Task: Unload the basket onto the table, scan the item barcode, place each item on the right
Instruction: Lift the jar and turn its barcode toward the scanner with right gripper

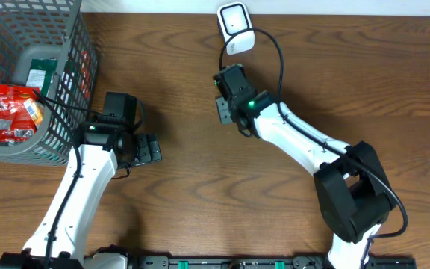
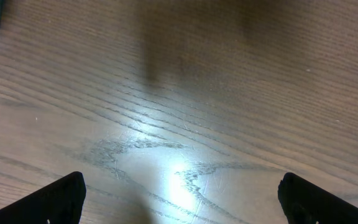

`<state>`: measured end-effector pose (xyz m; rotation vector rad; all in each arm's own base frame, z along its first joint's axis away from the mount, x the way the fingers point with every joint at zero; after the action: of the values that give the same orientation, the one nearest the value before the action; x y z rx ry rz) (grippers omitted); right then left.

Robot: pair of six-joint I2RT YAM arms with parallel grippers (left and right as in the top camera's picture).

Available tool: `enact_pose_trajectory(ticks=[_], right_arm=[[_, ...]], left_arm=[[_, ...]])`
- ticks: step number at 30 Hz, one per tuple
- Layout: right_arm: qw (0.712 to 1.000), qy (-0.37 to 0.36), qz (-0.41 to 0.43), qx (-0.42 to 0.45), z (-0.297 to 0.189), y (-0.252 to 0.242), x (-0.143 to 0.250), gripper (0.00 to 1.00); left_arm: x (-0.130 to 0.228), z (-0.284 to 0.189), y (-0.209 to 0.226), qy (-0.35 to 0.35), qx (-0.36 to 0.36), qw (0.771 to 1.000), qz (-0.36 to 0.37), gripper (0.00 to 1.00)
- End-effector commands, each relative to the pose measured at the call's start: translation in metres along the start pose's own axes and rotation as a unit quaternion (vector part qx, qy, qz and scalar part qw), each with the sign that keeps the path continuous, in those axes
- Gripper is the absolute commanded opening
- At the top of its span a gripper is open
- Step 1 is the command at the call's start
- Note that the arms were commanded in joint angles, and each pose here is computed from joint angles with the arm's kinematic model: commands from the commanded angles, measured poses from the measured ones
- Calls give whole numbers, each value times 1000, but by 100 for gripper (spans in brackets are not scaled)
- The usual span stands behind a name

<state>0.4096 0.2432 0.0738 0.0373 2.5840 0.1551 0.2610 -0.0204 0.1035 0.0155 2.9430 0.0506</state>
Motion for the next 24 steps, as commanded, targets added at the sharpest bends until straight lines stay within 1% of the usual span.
enact_pose_trajectory(ticks=[1, 5, 7, 8, 9, 12, 14, 17, 20, 24], right_arm=[[998, 45, -35, 36, 9, -11, 42, 41], [994, 83, -35, 57, 5, -15, 66, 49], [992, 103, -34, 64, 2, -17, 76, 61], [991, 113, -36, 63, 1, -17, 81, 71], [990, 122, -36, 59, 0, -16, 84, 77], [990, 132, -34, 38, -10, -12, 82, 88], [990, 132, -39, 15, -20, -6, 75, 91], [993, 115, -36, -8, -46, -1, 53, 99], [995, 87, -41, -25, -75, 2, 28, 99], [997, 61, -34, -38, -105, 1, 4, 99]], left_arm=[[-7, -4, 2, -9, -4, 1000, 1, 99], [-7, -4, 2, -9, -4, 1000, 1, 99], [-7, -4, 2, -9, -4, 1000, 1, 99], [-7, -4, 2, -9, -4, 1000, 1, 99], [-7, -4, 2, -9, -4, 1000, 1, 99], [-7, -4, 2, -9, -4, 1000, 1, 99], [-7, -4, 2, -9, -4, 1000, 1, 99], [-7, -4, 2, -9, -4, 1000, 1, 98], [-7, -4, 2, -9, -4, 1000, 1, 99], [-7, -4, 2, -9, -4, 1000, 1, 99]])
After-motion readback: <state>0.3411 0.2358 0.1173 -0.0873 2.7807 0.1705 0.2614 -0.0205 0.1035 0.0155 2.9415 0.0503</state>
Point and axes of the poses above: each gripper's point midway between its finger pads, its own z axis out along the fingers, its own y axis along the line the jaws close on, x = y × z, the point moved 1 cm from there along -z, back along the fingers, and after that the axes turned 15 degrees about z, right-handed, at the moved point
